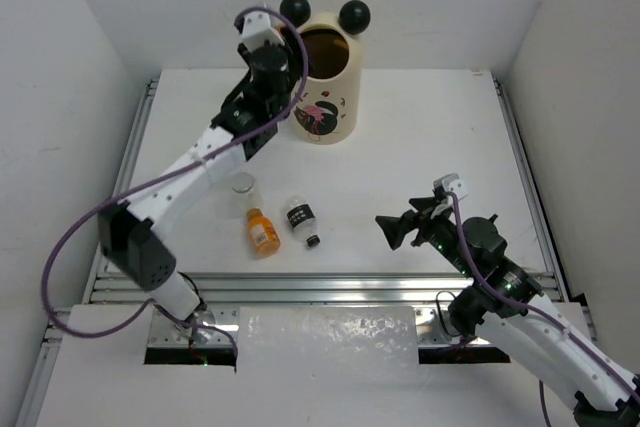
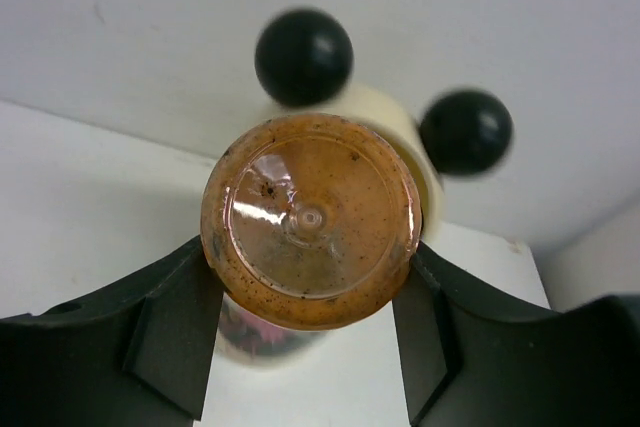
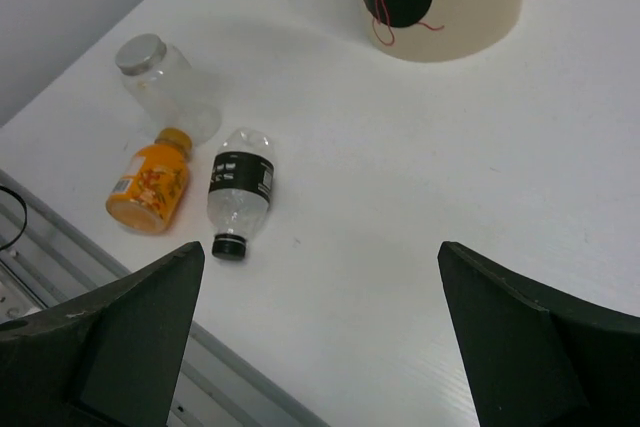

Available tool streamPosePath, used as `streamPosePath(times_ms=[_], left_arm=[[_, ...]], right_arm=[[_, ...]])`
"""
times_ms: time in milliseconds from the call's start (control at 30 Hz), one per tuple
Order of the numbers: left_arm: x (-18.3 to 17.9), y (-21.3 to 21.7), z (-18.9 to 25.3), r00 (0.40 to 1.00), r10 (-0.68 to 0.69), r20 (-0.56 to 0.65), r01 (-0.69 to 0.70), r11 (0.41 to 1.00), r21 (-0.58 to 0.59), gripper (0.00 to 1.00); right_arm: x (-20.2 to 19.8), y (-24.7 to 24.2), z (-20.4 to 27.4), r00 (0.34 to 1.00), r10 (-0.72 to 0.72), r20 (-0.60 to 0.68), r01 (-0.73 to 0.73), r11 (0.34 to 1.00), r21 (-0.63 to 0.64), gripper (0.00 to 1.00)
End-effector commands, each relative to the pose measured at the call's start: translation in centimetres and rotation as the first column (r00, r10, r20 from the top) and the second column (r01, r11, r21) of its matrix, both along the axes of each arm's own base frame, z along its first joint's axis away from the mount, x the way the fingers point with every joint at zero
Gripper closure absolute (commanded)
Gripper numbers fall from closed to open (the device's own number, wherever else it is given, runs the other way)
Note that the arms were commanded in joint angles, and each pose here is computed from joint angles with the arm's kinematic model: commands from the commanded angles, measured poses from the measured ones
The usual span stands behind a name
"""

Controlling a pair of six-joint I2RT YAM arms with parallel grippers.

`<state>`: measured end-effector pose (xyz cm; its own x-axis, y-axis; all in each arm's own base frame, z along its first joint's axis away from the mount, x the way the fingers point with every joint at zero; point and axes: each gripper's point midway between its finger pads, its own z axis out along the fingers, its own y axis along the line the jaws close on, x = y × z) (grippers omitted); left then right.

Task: Put the plastic bottles in the bin

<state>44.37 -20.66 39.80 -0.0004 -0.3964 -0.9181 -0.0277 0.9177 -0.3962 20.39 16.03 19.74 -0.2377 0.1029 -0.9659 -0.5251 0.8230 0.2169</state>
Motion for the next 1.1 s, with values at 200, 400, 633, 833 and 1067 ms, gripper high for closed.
streamPosePath(times_ms=[200, 400, 633, 833, 1067], left_arm=[[12.5, -2.5, 0.9, 0.998, -0.055, 0.021, 0.052, 0.991, 0.126, 0.64], [12.8, -3.5, -1.6, 0.996, -0.087, -0.017, 0.088, 0.992, 0.087, 0.25], [9.6, -2.2, 1.4, 0.996, -0.093, -0.01, 0.093, 0.995, 0.03, 0.0], [0.2, 1.4, 4.5, 0.992, -0.091, -0.09, 0.087, 0.995, -0.046, 0.0], [-13.5, 7.6, -4.1, 0.974, -0.144, -0.174, 0.129, 0.987, -0.097, 0.0]], right_arm=[[0.1, 0.0, 0.2, 1.0, -0.003, -0.01, 0.003, 1.0, -0.016, 0.01], [0.3, -0.1, 0.7, 1.0, -0.001, 0.0, 0.001, 0.999, -0.044, 0.01], [0.5, 2.5, 0.0, 0.993, 0.098, -0.063, -0.101, 0.994, -0.05, 0.01], [2.7, 8.3, -4.2, 0.93, 0.22, -0.295, -0.254, 0.964, -0.082, 0.01], [5.4, 15.0, -9.0, 0.849, 0.272, -0.453, -0.352, 0.931, -0.101, 0.01]])
